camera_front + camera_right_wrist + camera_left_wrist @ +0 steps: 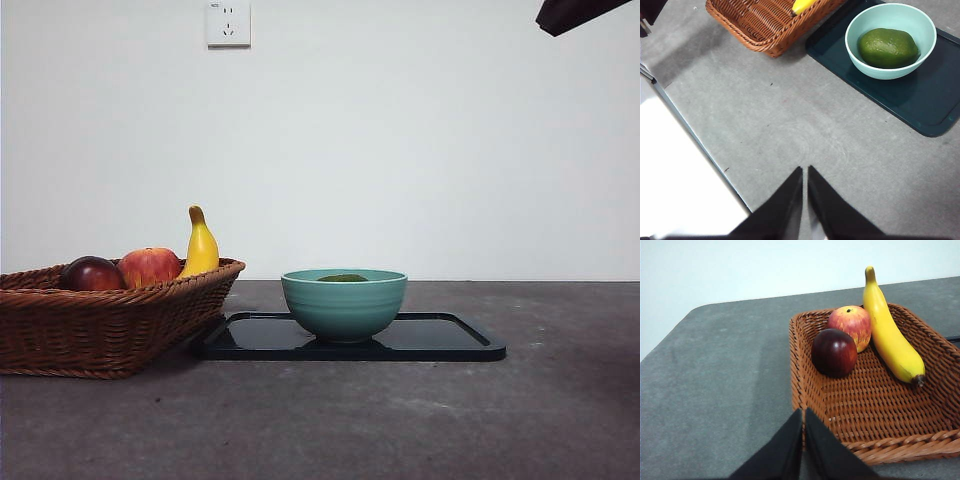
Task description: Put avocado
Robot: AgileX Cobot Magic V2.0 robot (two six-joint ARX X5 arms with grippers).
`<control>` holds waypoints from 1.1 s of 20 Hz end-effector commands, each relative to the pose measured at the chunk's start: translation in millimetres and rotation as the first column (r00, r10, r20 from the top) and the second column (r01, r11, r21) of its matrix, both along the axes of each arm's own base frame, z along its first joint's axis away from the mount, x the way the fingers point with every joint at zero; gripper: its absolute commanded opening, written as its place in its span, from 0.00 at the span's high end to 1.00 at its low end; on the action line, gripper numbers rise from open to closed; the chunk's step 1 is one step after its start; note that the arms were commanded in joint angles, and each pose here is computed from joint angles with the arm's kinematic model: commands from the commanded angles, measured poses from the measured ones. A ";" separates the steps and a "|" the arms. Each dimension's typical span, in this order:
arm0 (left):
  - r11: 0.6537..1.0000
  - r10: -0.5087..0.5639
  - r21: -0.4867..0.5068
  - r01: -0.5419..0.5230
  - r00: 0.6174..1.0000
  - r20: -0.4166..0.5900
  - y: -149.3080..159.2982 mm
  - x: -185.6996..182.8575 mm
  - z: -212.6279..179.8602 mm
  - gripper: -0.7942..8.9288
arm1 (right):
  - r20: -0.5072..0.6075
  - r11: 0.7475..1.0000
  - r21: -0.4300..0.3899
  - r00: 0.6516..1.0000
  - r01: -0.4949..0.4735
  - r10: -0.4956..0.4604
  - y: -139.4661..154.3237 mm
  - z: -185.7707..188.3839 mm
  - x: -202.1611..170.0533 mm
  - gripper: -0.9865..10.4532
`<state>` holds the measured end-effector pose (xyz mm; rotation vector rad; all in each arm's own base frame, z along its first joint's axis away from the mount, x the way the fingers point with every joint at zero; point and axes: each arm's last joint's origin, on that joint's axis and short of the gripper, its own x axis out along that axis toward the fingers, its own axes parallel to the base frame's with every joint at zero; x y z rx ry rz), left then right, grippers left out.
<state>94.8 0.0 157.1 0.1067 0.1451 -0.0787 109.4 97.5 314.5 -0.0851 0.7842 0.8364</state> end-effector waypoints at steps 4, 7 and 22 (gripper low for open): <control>1.000 0.004 -0.005 -0.004 1.000 -0.027 0.3 0.8 -7.6 0.91 | 0.000 1.000 0.010 1.000 -0.004 0.004 2.2 1.4 0.4 0.91; 1.000 0.004 -0.005 -0.004 1.000 -0.027 0.3 0.8 -7.6 0.91 | 0.002 1.000 0.007 1.000 -0.006 0.006 2.2 1.4 0.4 0.91; 1.000 0.004 -0.006 -0.004 1.000 -0.027 0.2 0.8 -7.6 0.91 | 0.547 0.798 0.332 0.587 0.503 -0.597 -91.3 -39.0 -16.6 0.91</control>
